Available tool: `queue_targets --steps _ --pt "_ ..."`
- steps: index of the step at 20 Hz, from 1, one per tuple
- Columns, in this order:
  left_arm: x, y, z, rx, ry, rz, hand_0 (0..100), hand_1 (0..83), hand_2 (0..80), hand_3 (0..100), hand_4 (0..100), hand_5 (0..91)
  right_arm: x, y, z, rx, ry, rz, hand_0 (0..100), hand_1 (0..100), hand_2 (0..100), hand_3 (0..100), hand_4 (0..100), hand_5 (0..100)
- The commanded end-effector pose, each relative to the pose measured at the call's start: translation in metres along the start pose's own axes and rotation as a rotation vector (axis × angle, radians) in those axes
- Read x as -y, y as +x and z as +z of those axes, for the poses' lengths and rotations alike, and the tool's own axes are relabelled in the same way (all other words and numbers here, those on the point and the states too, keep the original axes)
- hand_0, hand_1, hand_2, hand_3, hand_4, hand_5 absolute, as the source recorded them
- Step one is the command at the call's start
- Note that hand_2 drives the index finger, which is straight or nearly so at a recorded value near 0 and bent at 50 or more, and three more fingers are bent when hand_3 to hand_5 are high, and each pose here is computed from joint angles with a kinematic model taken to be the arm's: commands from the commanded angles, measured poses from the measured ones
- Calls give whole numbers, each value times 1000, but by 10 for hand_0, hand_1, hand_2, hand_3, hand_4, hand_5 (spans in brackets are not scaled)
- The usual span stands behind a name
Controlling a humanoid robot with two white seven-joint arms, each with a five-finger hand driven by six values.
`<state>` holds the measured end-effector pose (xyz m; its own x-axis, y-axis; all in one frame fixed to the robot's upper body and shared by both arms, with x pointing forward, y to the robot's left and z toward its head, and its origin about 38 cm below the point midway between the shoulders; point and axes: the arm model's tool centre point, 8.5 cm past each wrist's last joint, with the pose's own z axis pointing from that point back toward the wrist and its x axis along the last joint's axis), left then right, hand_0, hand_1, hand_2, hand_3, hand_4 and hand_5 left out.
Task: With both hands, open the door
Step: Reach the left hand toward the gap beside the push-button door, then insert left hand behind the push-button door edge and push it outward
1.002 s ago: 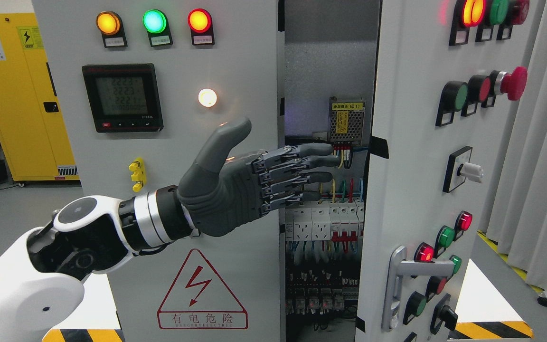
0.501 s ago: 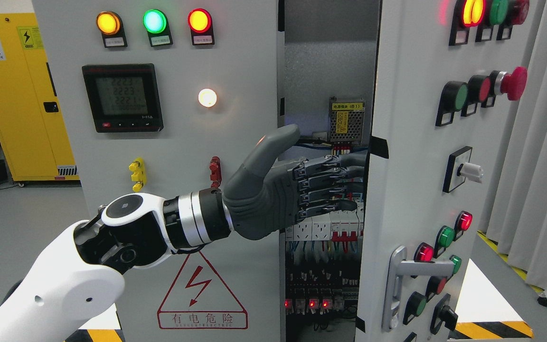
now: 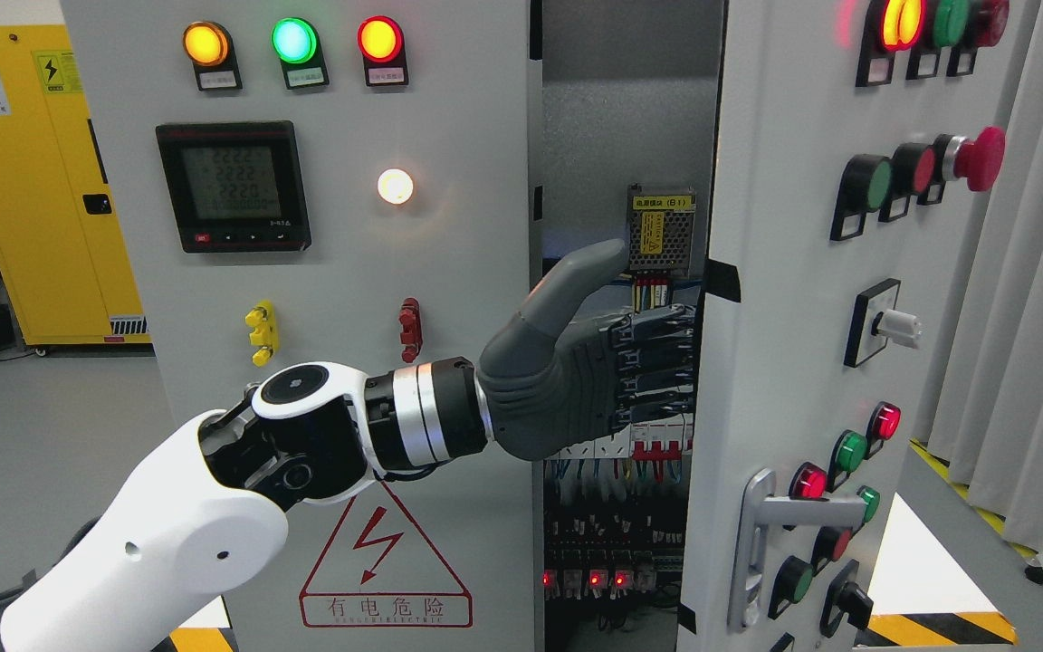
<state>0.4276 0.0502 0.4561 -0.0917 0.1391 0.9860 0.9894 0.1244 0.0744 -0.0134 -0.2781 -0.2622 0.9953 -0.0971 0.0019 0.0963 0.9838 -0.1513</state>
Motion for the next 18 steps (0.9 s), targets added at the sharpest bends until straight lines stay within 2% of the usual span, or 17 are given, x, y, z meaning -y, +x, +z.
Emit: queue_targets --steps 1,5,18 --pt "-1 -9 -25 2 -28 62 0 0 0 47 0 0 -17 -2 1 -3 26 -1 215 95 0 0 0 0" --pt "5 -7 -32 21 -57 92 0 0 0 47 0 0 -16 -3 1 -5 24 0 216 94 0 0 0 0" --pt "27 -4 -65 41 -136 90 0 0 0 47 0 0 -16 -10 1 -16 24 -1 216 94 0 0 0 0"
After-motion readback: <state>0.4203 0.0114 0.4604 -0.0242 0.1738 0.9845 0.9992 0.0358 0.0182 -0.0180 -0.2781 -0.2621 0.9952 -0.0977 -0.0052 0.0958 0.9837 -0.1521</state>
